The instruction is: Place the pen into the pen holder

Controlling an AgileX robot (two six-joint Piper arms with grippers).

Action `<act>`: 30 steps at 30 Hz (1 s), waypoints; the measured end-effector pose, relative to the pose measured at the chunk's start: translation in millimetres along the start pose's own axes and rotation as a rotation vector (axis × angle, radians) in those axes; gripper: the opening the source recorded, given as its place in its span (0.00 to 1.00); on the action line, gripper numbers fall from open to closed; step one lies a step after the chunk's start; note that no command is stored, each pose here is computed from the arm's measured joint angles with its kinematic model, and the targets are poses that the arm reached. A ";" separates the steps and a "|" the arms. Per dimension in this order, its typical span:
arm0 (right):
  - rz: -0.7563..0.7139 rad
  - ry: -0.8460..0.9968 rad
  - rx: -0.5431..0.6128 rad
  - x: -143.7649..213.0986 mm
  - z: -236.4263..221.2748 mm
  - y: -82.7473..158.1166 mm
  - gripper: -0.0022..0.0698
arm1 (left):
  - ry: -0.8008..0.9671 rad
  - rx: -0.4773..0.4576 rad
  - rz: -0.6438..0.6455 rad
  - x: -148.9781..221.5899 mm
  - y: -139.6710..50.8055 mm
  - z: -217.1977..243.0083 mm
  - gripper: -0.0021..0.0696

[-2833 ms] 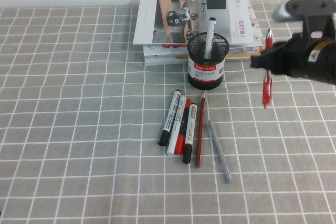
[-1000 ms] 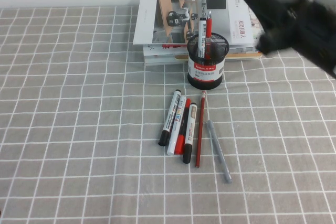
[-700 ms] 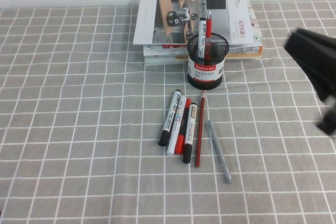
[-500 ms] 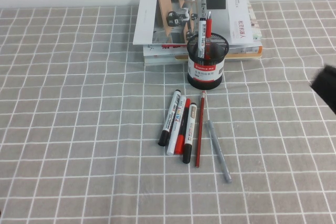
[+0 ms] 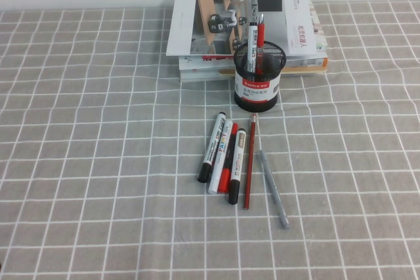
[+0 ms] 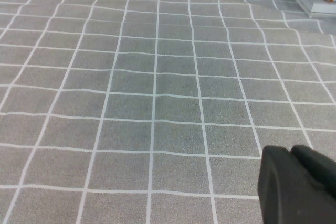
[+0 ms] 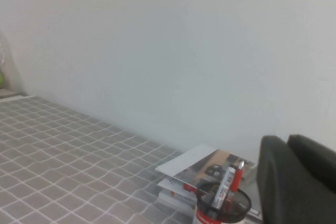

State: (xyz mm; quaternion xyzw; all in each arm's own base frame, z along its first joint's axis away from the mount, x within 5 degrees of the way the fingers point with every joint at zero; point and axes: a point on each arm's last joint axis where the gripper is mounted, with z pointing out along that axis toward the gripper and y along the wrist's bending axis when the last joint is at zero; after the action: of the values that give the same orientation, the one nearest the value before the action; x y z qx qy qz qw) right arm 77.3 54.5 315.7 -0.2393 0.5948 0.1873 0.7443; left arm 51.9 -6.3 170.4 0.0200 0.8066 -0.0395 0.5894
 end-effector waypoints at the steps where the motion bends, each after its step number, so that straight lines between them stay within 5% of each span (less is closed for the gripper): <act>1: 0.000 -0.003 0.005 3.1 -2.0 0.4 0.01 | 0.000 0.000 0.000 0.0 0.0 0.0 0.02; 9: -0.045 0.098 0.211 53.4 -13.2 -12.3 0.01 | 0.000 0.000 0.000 0.0 0.0 0.0 0.02; 21: 0.220 0.241 0.400 108.2 -47.1 -13.0 0.01 | 0.000 0.000 0.000 0.0 0.0 0.0 0.02; 30: 0.277 0.398 0.595 127.4 -71.1 -12.2 0.01 | 0.000 0.000 0.000 0.0 0.0 0.0 0.02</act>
State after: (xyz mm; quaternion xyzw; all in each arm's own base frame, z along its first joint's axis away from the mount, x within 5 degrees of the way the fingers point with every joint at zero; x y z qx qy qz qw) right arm 55.9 2.7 180.5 0.0382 0.7827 0.0554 0.6187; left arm 51.9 -6.3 170.4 0.0200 0.8066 -0.0395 0.5894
